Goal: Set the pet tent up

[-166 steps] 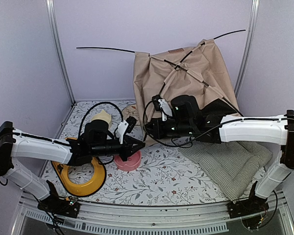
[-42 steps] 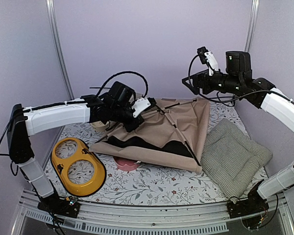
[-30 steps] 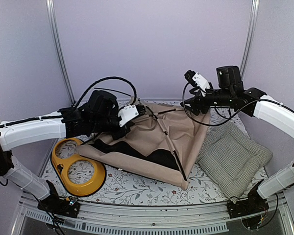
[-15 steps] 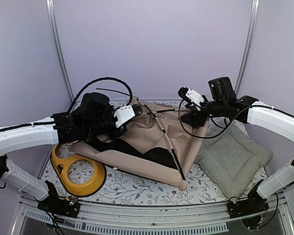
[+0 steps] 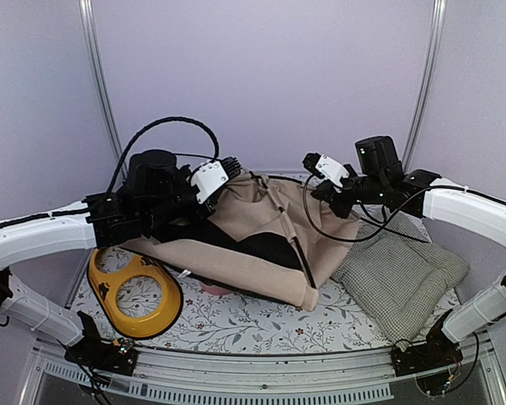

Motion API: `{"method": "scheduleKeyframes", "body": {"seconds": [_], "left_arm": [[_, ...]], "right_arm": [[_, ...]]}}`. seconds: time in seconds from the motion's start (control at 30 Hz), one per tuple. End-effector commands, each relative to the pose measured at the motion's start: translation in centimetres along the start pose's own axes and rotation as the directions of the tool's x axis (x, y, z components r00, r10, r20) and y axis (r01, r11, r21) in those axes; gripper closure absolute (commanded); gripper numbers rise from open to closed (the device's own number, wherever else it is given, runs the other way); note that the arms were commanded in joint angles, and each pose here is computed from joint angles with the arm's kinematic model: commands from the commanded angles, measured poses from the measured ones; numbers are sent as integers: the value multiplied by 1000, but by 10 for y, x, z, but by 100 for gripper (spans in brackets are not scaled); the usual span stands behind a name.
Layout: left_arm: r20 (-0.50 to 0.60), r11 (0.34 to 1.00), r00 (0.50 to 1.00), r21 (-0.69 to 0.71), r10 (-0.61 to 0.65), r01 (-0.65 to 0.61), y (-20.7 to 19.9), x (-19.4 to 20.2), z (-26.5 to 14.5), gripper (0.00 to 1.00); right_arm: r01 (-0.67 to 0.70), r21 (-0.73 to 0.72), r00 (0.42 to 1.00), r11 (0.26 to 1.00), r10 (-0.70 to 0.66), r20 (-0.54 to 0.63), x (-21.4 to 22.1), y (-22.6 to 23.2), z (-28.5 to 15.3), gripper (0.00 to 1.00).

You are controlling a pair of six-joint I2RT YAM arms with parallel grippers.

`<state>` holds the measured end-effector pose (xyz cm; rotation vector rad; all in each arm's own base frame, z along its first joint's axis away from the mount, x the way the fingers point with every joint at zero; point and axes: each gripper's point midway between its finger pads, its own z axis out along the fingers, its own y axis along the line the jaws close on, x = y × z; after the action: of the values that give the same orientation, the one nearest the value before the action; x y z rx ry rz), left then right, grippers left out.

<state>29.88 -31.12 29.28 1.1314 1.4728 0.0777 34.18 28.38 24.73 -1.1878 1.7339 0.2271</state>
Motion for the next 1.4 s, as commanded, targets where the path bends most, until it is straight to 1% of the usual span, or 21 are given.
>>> {"method": "scheduleKeyframes", "body": {"seconds": [0.0,0.03,0.07,0.1,0.17,0.23,0.3,0.43,0.53,0.6,0.67,0.77,0.9,0.97,1.03,1.23,1.3,1.37], "left_arm": [[235,981,966,-132,-109,143,50,-69,-19,64],[249,976,960,-141,-125,163,56,-75,-20,58],[264,970,954,-153,-144,189,63,-82,-21,48],[286,962,943,-160,-170,222,71,-91,-24,41],[343,943,909,-142,-238,300,87,-113,-33,25],[409,926,864,-104,-292,362,100,-136,-47,16],[482,909,811,-63,-333,411,114,-159,-65,8],[590,885,700,54,-402,463,130,-196,-102,6],[644,873,618,174,-451,455,129,-219,-131,6],[672,861,565,233,-479,453,130,-228,-149,6],[687,848,522,279,-505,451,131,-232,-165,6],[686,836,498,327,-531,441,126,-233,-178,6],[665,810,474,393,-577,435,113,-225,-190,6],[633,792,486,400,-602,461,104,-213,-183,7],[599,766,488,407,-635,497,95,-198,-174,7],[518,676,444,460,-731,576,63,-158,-155,9],[470,647,450,476,-759,595,49,-150,-140,10],[417,626,467,493,-779,604,31,-146,-119,10]], "right_arm": [[-75,136,993,988,62,96,-28,-20,-9,100],[-77,162,992,984,59,113,-34,-23,-11,100],[-79,191,990,978,54,130,-40,-27,-15,100],[-81,221,989,972,50,142,-45,-30,-17,100],[-96,278,985,956,52,163,-57,-38,-21,100],[-115,328,985,938,65,157,-60,-45,-19,100],[-147,382,980,912,81,184,-74,-56,-22,100],[-209,490,971,846,122,204,-85,-81,-25,100],[-229,582,969,780,124,215,-93,-101,-29,100],[-236,640,967,731,109,232,-101,-114,-38,100],[-246,672,962,699,89,260,-113,-124,-47,100],[-247,715,960,653,68,270,-128,-140,-54,100],[-254,737,955,626,43,292,-151,-154,-60,100],[-273,741,947,614,36,319,-166,-161,-66,100],[-283,743,942,607,30,334,-179,-167,-69,100],[-307,747,931,589,25,363,-204,-179,-74,100],[-325,755,926,569,28,377,-208,-184,-82,100],[-348,757,918,553,37,395,-211,-187,-94,100]]}}
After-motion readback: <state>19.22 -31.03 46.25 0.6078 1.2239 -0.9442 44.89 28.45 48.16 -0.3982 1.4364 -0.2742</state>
